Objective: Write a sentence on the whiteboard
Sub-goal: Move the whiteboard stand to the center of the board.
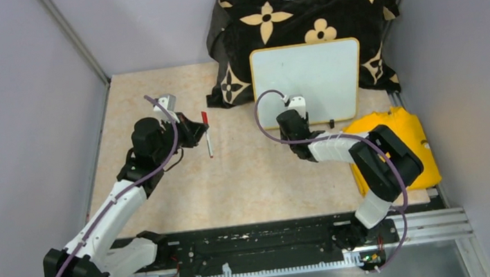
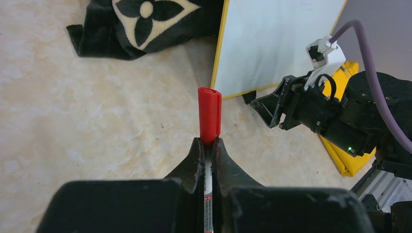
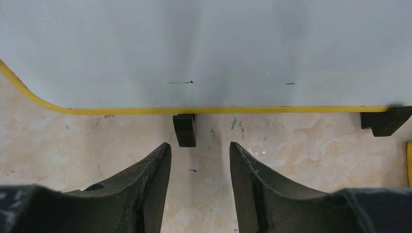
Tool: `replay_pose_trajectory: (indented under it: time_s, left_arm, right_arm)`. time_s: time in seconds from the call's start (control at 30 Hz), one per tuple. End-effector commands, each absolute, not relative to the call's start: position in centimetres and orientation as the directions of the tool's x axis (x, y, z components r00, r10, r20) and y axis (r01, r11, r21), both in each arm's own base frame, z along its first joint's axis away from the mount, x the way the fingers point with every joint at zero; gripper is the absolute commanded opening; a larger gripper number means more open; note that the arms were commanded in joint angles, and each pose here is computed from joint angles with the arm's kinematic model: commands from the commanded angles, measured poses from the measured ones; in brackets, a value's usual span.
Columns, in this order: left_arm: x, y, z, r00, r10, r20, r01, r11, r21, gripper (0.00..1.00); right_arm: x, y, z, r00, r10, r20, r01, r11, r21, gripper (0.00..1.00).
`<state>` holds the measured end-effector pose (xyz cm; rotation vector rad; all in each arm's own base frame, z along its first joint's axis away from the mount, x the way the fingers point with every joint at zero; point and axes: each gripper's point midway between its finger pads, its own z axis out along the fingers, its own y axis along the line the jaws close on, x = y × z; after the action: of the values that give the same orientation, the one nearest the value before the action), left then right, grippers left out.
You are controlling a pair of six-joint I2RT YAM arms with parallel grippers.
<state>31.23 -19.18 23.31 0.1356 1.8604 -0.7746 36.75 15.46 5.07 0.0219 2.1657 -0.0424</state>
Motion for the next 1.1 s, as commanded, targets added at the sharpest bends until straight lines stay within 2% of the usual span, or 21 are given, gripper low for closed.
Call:
replay_pose_trajectory:
  time_s: [0.0, 0.7, 0.87, 1.0, 1.07]
  left_arm:
    - [31.6, -19.2, 24.4, -0.399, -0.258, -0.880, 0.445, 0.785, -0.432, 0.00]
    - [31.6, -19.3, 24.3, -0.403, -0.261, -0.877, 0.442, 0.784, -0.436, 0.00]
    - [31.6, -19.1, 24.5, -0.396, -0.263, -0.880, 0.438, 0.788, -0.433, 0.00]
    - [31.6, -19.1, 24.5, -0.397, -0.264, -0.879, 0.438, 0.787, -0.434, 0.00]
    - [31.6, -19.1, 24.5, -0.397, -0.266, -0.879, 0.437, 0.787, -0.435, 0.00]
  right_arm:
    - [38.9, 16.6, 6.9, -0.508, 0.028, -0.861, 0.022, 1.000, 0.019, 0.47]
    - [40.1, 17.0, 4.4, -0.536, 0.012, -0.844, 0.026, 1.000, -0.002, 0.26]
    - [39.9, 16.9, 4.3, -0.532, 0.014, -0.847, 0.022, 1.000, 0.002, 0.18]
    - [39.3, 16.9, 4.3, -0.535, 0.014, -0.845, 0.010, 1.000, 0.010, 0.02]
    - [38.7, 17.2, 4.4, -0.537, 0.010, -0.844, 0.002, 1.000, 0.010, 0.00]
